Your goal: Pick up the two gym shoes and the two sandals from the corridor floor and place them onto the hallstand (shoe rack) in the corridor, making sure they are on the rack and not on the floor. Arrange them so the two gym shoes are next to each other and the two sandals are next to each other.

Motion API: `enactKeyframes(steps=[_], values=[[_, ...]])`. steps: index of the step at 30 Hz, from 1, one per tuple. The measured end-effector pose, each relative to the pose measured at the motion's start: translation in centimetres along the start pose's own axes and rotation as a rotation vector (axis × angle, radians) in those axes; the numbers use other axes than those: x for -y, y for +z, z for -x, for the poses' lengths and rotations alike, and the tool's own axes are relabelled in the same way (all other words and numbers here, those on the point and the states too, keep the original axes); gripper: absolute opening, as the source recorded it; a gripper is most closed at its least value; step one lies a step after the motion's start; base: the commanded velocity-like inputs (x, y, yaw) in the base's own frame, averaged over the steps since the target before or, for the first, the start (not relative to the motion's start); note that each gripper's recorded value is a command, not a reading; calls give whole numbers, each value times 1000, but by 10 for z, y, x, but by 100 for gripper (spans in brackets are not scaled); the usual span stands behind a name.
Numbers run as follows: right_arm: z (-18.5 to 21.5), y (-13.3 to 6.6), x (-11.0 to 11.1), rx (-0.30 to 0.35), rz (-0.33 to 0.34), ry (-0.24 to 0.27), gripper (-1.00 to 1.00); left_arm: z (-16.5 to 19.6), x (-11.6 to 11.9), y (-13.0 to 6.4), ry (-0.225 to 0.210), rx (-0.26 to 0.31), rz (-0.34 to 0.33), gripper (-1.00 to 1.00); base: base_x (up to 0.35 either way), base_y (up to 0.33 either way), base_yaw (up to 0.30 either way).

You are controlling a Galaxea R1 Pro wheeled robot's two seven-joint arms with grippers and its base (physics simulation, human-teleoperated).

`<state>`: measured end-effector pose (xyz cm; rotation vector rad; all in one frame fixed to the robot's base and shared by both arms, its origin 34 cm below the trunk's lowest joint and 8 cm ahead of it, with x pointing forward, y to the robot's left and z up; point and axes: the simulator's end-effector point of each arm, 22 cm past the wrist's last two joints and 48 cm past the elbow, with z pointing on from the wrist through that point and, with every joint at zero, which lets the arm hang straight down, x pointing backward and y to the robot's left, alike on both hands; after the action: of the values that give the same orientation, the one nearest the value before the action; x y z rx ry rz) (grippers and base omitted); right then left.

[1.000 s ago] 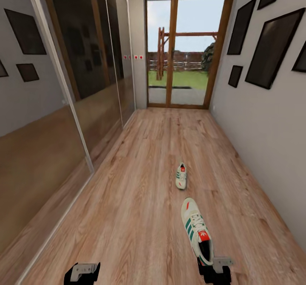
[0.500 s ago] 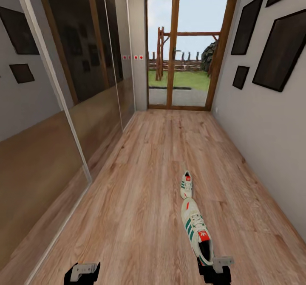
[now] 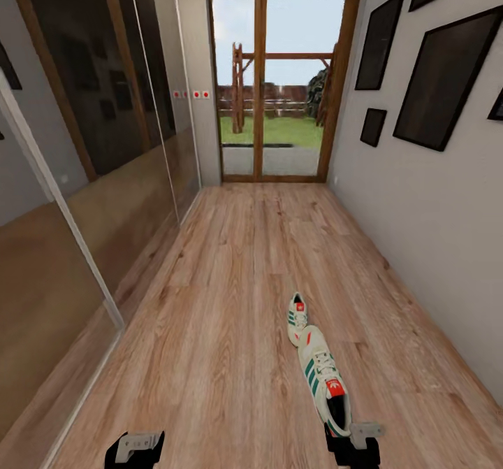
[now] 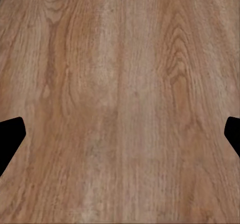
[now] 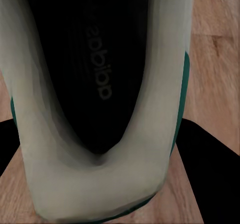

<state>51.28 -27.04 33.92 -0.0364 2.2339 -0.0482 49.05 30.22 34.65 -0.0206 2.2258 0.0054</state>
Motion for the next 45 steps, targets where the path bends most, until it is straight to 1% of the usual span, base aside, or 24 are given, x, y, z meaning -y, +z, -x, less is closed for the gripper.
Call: enactKeyframes(steps=[39, 45], values=[[-1, 0, 0, -2, 1, -1, -100, 0, 0, 0, 0, 0, -1, 100, 333, 85, -1], [-1, 0, 0, -2, 1, -1, -100, 0, 0, 0, 1, -1, -1, 100, 333, 106, -194]])
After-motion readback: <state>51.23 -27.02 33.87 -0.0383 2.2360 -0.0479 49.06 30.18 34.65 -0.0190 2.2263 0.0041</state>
